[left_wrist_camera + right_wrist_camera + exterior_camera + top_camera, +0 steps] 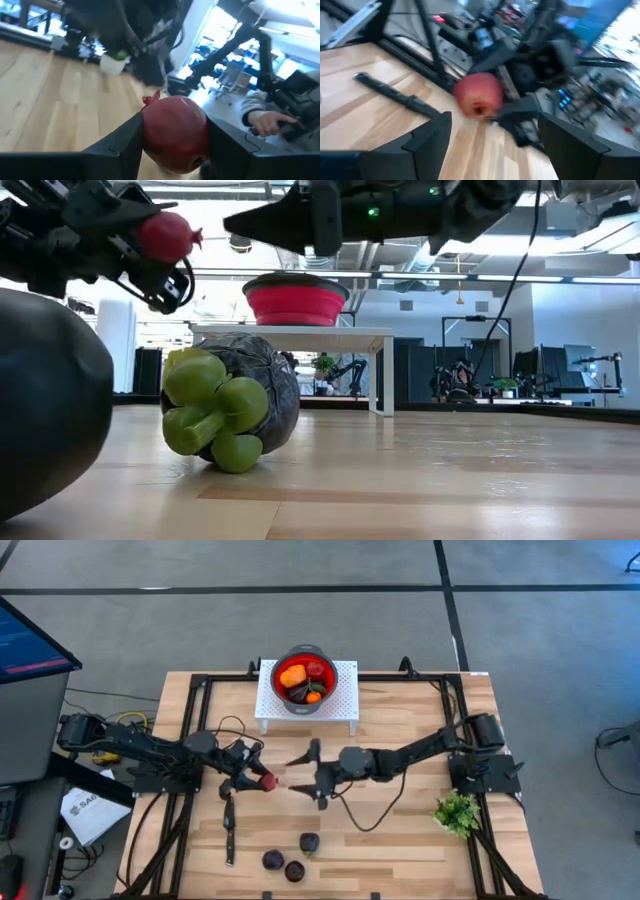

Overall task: Pick & Place Fruit
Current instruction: Put the pomegranate into the red strainer bowl

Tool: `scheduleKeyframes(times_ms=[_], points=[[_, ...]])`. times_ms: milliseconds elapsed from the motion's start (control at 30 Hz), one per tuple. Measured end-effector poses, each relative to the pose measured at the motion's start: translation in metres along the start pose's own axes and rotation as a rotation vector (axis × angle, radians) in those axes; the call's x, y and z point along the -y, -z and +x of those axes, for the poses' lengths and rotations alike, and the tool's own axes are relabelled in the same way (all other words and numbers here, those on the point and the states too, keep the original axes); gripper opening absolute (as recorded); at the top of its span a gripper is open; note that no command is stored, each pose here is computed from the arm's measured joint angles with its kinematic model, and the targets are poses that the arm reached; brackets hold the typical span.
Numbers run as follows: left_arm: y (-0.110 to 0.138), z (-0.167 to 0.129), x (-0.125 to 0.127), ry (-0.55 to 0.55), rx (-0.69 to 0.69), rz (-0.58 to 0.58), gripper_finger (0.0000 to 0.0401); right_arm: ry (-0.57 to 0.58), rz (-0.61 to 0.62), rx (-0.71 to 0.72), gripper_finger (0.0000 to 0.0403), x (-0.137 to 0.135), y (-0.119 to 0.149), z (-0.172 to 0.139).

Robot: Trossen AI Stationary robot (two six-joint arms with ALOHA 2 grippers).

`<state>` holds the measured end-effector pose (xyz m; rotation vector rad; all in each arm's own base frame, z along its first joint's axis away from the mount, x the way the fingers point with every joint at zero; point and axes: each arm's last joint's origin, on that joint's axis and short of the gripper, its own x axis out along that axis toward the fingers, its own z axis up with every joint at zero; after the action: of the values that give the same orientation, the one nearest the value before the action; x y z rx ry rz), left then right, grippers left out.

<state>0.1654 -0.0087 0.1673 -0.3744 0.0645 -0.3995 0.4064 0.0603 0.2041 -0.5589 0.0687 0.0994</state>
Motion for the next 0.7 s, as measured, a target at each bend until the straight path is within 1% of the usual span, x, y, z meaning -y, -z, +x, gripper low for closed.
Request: scheduleKeyframes(times_ms=[100,200,267,333,400,500,600,700], points=[[-0.002,0.000,0.001,0.014,0.021,-0.004,0.0180,-0.022,-0.063,0.020,0.0291,0.000,-0.001,0.016],[-0.003,0.000,0.001,0.015,0.025,-0.007,0.0180,-0.034,-0.181,0.029,0.0291,0.000,-0.005,0.030],[-0.004,0.000,0.002,0.018,0.034,-0.006,0.0181,-0.052,-0.238,0.006,0.0291,-0.001,-0.005,0.038],[-0.004,0.000,0.002,0.017,0.037,-0.006,0.0181,-0.074,-0.268,-0.020,0.0291,0.001,-0.008,0.042],[-0.005,0.000,0.002,0.019,0.043,-0.004,0.0181,-0.080,-0.272,-0.030,0.0291,0.005,-0.014,0.044],[-0.005,0.000,0.002,0.017,0.046,-0.003,0.0182,-0.083,-0.235,-0.044,0.0290,0.009,-0.014,0.045],[-0.006,0.000,0.002,0.013,0.061,0.005,0.0182,-0.079,-0.257,-0.030,0.0290,0.011,-0.017,0.045],[-0.007,0.000,0.001,-0.032,0.087,0.011,0.0182,-0.083,-0.269,-0.033,0.0290,0.010,-0.016,0.045]])
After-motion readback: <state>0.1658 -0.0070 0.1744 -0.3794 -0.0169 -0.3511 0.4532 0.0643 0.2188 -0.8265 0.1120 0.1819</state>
